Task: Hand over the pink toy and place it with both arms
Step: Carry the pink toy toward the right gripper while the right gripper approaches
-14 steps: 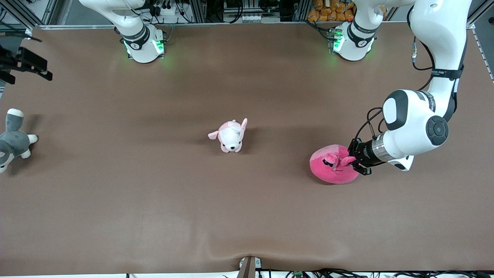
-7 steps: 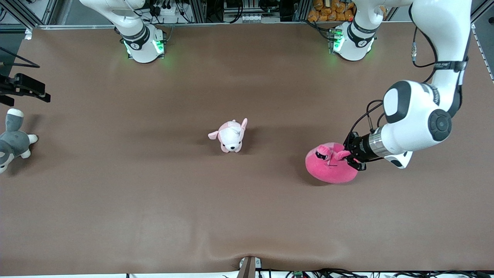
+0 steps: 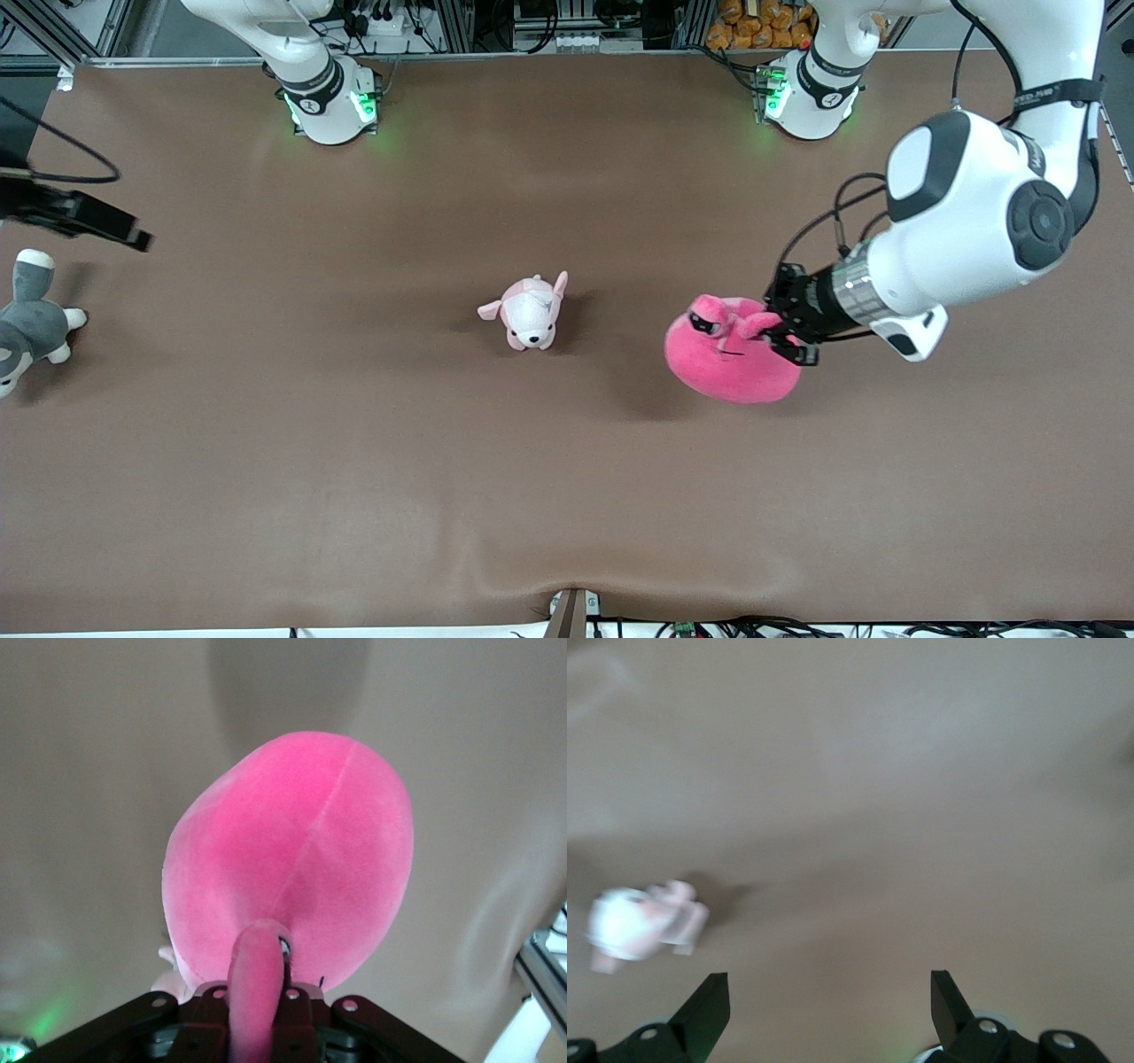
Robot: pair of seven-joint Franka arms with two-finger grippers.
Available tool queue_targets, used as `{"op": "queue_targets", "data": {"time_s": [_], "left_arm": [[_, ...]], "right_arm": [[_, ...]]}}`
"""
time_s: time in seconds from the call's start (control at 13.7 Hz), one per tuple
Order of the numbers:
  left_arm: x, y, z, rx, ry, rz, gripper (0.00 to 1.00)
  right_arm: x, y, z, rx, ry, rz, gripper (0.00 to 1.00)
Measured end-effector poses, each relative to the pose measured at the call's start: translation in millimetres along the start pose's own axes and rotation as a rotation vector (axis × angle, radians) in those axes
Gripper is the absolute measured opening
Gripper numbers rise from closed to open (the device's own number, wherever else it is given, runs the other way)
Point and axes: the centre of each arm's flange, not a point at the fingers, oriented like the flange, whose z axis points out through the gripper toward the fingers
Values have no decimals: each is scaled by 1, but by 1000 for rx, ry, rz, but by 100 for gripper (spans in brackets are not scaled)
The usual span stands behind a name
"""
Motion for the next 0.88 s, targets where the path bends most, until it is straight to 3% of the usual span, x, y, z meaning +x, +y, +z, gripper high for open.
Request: {"op": "queue_targets", "data": {"time_s": [0.15,0.58,0.88], "left_arm": [[-33,-13,-7,-7,-25,-18,11],[-124,-58,-11,-22,-85,-90,11],[-167,-85,-2,-38,-121,-138,11]], "right_arm": [[-12,-26,4,53,-45,193,100],[-67,-145,46,77,-213,676,100],[-97,-226,77,125,-236,1026,100]]}}
